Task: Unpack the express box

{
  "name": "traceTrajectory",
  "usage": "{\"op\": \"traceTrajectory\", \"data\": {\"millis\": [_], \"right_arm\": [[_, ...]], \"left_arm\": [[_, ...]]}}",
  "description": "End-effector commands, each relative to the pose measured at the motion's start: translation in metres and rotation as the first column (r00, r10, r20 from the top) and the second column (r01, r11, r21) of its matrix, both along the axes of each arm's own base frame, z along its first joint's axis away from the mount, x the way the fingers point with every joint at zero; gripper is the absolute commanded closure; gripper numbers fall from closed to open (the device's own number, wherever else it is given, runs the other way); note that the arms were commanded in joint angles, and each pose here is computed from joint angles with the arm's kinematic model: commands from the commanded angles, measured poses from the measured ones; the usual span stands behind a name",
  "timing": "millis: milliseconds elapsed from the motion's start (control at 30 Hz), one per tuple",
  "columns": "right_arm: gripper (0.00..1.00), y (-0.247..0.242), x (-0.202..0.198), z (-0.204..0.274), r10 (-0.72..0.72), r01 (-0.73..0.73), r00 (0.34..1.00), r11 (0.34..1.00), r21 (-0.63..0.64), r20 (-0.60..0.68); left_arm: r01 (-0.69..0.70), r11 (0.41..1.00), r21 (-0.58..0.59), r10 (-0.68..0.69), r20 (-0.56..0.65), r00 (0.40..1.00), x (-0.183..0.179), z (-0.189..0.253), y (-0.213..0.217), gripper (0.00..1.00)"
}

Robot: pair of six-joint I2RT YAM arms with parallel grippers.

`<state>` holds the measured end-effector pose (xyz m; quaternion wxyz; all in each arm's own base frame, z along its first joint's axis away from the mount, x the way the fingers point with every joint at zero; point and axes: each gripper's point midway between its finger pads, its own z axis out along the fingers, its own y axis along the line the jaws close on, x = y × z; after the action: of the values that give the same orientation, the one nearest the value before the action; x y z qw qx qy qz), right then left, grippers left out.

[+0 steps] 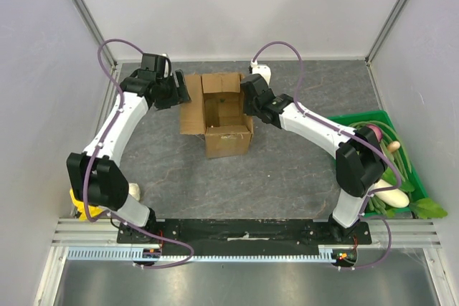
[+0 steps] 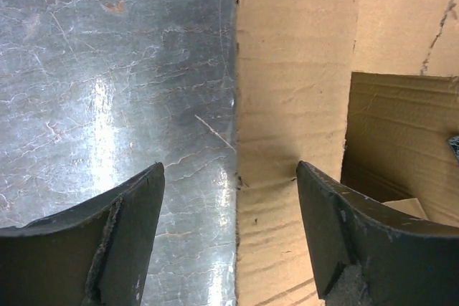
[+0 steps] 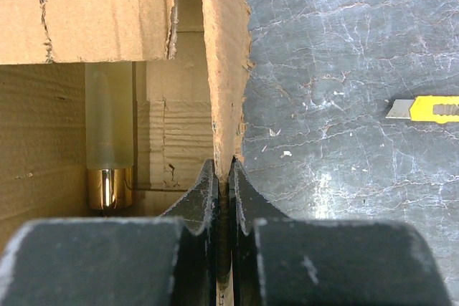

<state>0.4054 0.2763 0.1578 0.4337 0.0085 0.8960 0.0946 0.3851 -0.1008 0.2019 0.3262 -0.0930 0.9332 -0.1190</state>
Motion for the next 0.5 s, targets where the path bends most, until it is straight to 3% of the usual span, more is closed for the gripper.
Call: {"op": "traceTrajectory", "data": {"millis": [0,300,467], "right_arm": [[0.96,0.01,-0.004,0.0,0.015,-0.015,0.999,1.0,0.024,-0.029],[0.96,0.021,-0.008,-0.007,0.067,-0.064,0.996,0.997,0.049,-0.061],[0.96,0.02,-0.011,-0.005,0.046,-0.043,0.997,0.998,0.05,-0.058]], "left_arm": [[-0.029,1.0,0.008,0.029,-0.032,0.999,0.006,-0.018,0.002,0.22],[0.076,0.991,-0.111,-0.084,-0.063,0.995,0.018,-0.037,-0.034,0.54],[0.101,0.981,-0.165,-0.109,-0.044,0.993,0.019,-0.025,-0.047,0.62]]}}
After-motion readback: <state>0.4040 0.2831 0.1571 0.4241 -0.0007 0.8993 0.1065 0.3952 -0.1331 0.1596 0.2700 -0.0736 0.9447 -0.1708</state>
